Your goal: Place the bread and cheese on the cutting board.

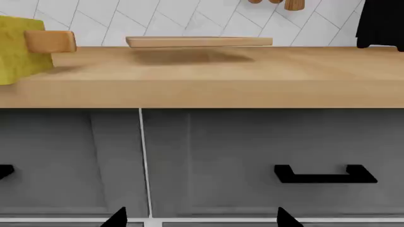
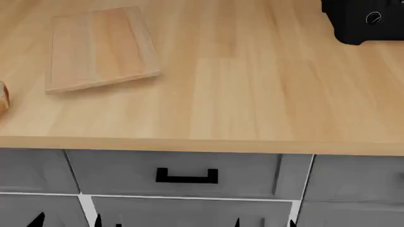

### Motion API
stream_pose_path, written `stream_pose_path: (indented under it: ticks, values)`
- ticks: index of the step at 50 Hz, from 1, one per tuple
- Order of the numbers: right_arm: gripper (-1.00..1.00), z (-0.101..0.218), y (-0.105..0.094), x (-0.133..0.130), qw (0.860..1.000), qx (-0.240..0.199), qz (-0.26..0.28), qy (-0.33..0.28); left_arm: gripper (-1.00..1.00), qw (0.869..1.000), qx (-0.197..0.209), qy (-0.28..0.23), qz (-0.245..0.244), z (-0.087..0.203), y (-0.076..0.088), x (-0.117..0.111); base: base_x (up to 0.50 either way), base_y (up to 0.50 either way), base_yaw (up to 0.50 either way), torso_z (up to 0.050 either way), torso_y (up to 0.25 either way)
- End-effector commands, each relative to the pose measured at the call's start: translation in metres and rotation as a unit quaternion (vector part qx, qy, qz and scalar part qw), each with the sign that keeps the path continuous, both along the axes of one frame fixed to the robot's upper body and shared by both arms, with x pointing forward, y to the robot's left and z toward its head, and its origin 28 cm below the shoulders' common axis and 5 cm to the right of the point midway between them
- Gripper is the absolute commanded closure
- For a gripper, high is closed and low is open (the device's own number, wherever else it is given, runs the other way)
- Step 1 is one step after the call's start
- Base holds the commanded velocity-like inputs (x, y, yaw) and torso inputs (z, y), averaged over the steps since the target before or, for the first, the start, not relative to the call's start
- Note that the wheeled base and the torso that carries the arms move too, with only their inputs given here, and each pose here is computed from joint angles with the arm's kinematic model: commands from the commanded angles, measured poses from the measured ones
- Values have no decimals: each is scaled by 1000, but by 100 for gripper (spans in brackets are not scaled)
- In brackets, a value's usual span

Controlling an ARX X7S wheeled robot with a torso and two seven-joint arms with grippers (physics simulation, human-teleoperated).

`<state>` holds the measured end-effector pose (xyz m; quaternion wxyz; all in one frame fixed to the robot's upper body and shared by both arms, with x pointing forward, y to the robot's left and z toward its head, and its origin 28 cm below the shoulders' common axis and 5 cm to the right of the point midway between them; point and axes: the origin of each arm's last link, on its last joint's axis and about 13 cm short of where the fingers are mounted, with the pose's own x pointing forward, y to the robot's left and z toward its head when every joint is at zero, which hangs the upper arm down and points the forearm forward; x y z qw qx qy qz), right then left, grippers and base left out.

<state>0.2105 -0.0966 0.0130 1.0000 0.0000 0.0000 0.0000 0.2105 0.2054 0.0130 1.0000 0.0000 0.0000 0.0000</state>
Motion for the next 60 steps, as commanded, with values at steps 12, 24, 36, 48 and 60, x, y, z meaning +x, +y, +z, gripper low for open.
stream_pose_path:
  ticks: [12, 24, 36, 48, 60]
  values:
    - [-100, 0, -1, -1, 1000, 6, -5, -8, -100, 1000, 1, -1, -7, 0, -2, 2, 0, 0, 0, 0, 0]
    - [-100, -2, -5, -7, 1000, -3, -5, -7, -100, 1000, 2, 22, 15, -6, 1, 0, 0, 0, 0, 0, 0]
    - [-100, 99, -7, -24, 997, -27, -28, -68, -100, 1000, 6, -3, -24, 100, 17, -6, 0, 0, 0, 0, 0]
    - [-100, 162, -11, -29, 997, -50, -29, -46, -100, 999, 37, 18, -23, 158, 18, -21, 0, 0, 0, 0, 0]
    - [-100, 146, -8, -28, 998, -54, -25, -22, -100, 1000, 21, -4, -23, 152, 24, -17, 0, 0, 0, 36, 0]
